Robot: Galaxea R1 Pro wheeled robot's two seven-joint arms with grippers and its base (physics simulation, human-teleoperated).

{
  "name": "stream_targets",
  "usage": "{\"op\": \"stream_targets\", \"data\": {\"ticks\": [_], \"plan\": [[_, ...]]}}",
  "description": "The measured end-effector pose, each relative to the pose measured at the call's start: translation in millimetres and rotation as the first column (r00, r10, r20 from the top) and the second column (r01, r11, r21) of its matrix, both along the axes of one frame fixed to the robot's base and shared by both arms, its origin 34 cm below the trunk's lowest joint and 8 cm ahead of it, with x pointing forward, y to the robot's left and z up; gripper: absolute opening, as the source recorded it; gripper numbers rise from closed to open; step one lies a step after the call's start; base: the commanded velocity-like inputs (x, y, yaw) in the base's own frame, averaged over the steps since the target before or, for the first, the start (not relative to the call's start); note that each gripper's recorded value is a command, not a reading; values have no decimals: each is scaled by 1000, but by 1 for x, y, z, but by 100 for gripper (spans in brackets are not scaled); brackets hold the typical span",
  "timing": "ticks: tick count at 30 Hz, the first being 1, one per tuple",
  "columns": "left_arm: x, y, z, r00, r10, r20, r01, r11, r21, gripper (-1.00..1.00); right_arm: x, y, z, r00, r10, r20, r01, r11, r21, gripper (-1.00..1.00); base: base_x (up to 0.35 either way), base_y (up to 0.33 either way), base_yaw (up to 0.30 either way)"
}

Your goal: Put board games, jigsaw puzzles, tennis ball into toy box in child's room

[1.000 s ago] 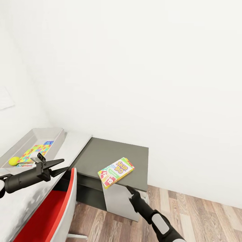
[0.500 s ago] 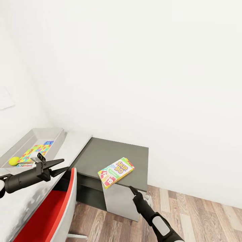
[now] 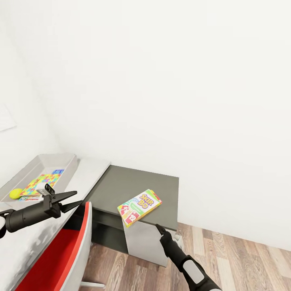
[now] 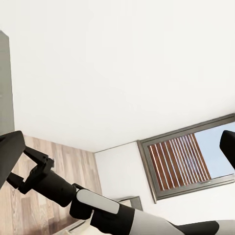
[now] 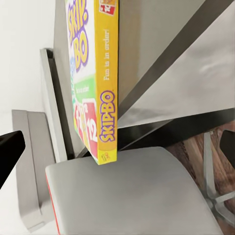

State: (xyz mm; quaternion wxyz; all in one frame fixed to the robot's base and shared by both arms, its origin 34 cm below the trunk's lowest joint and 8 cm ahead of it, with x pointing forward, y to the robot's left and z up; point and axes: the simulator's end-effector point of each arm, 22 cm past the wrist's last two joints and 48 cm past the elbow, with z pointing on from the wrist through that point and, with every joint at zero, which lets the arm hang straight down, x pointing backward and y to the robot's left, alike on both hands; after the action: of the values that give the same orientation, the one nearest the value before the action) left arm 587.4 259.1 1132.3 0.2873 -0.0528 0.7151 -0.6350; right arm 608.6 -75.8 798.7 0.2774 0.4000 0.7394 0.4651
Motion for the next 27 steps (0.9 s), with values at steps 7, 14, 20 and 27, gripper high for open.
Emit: {"op": "stream_targets", "data": {"ticks": [7,14,20,27], "plan": [[3,2,-2,1000,5,4,-5,1000,0,100,2,1,-3,1000,3,0,-3,1000,1,100,0,0,0],[5,3,-5,1000,7,5,-7,1000,-1,100,3,3,-6,1000,12,3,-12,1000,-1,100,0,0,0],[5,3,-5,1000,7,6,-7,1000,-2,100,3,5,-6,1000,24,5,-24,1000,-5,100,0,0,0],[5,3,-5,1000,8,6,-8,1000,-2,100,3,6,-6,1000,27,7,-27,1000,-7,100,-11,54,0]]}}
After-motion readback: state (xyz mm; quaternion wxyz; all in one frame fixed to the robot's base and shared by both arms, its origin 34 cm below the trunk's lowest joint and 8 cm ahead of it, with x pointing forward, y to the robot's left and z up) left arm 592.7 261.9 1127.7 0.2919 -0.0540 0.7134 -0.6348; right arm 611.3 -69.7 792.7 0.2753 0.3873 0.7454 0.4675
